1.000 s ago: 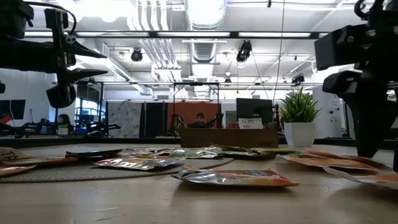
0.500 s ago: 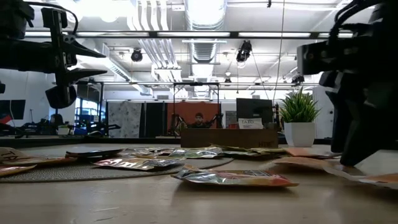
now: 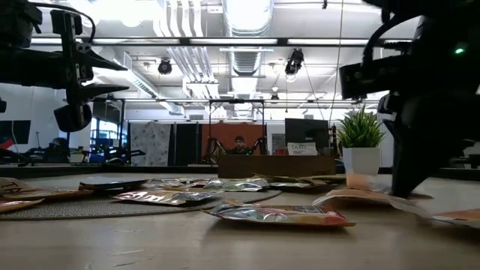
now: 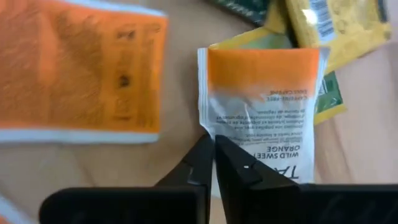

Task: Pick & Place Tea
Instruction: Put the orange tea sachet into the right compartment of the wooden organizer

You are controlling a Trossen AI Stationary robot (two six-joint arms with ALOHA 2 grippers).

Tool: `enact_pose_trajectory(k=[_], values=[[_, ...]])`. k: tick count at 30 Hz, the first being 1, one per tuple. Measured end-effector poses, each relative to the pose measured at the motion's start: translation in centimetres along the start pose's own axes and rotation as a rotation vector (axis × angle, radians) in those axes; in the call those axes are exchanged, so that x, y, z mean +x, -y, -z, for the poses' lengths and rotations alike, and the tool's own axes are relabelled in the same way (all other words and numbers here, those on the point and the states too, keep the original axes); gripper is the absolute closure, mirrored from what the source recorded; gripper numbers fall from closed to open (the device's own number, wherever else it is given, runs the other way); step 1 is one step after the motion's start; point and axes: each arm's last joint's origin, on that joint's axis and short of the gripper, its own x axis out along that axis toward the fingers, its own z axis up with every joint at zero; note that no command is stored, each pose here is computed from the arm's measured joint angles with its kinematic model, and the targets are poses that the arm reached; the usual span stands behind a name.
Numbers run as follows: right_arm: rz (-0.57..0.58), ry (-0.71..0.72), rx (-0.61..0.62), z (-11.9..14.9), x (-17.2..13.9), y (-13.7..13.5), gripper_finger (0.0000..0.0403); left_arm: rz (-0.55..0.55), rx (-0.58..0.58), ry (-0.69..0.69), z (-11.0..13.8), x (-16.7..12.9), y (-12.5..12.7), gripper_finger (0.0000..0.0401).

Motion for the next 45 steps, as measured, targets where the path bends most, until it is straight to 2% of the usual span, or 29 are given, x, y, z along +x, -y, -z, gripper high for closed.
enact_pose_trajectory(k=[3, 9, 13, 15, 18, 20, 23, 28, 31, 35, 37, 39, 41, 45], values=[[0.021, 0.017, 0.074, -0.4, -0.5, 0.9, 0.0394, 0.003, -0.002, 0.001, 0.0, 0.0, 0.0, 0.0270], [-0.085, 0.155, 0.289, -3.0, -4.8, 4.2, 0.0394, 0.068, -0.013, 0.034, -0.4, 0.0, 0.7, 0.0270], [-0.223, 0.286, 0.547, -5.7, -7.8, 8.4, 0.0394, 0.102, 0.046, 0.055, -0.8, -0.1, 1.6, 0.0270], [-0.326, 0.321, 0.740, -6.7, -8.7, 10.8, 0.0394, 0.109, 0.129, 0.066, -1.2, -0.1, 2.3, 0.0270], [-0.496, 0.426, 1.005, -7.9, -9.6, 13.9, 0.0394, 0.085, 0.321, 0.100, -1.9, 0.0, 3.5, 0.0270], [-0.592, 0.518, 1.132, -8.6, -10.1, 15.8, 0.0394, 0.058, 0.469, 0.132, -2.5, 0.2, 4.6, 0.0271], [-0.664, 0.585, 1.252, -9.1, -9.8, 17.4, 0.0394, -0.011, 0.671, 0.164, -3.3, 0.8, 6.1, 0.0272], [-0.740, 0.640, 1.401, -10.4, -9.3, 18.8, 0.0394, -0.109, 0.940, 0.149, -4.3, 2.5, 8.8, 0.0273], [-0.791, 0.702, 1.453, -11.5, -9.0, 19.5, 0.0394, -0.197, 1.144, 0.124, -4.7, 4.0, 10.3, 0.0273], [-0.861, 0.797, 1.515, -13.1, -9.0, 20.7, 0.0394, -0.407, 1.383, 0.139, -5.1, 6.2, 11.9, 0.0273], [-0.872, 0.823, 1.540, -13.8, -8.8, 21.1, 0.0394, -0.531, 1.423, 0.153, -5.4, 7.4, 12.4, 0.0273], [-0.892, 0.855, 1.556, -14.5, -8.9, 21.4, 0.0394, -0.591, 1.438, 0.158, -5.5, 8.4, 12.9, 0.0273], [-0.925, 0.900, 1.562, -15.3, -9.2, 21.6, 0.0394, -0.577, 1.418, 0.213, -6.0, 9.5, 14.0, 0.0273], [-0.960, 0.953, 1.560, -16.7, -9.8, 21.8, 0.0394, -0.570, 1.452, 0.233, -5.5, 11.8, 14.3, 0.0273]])
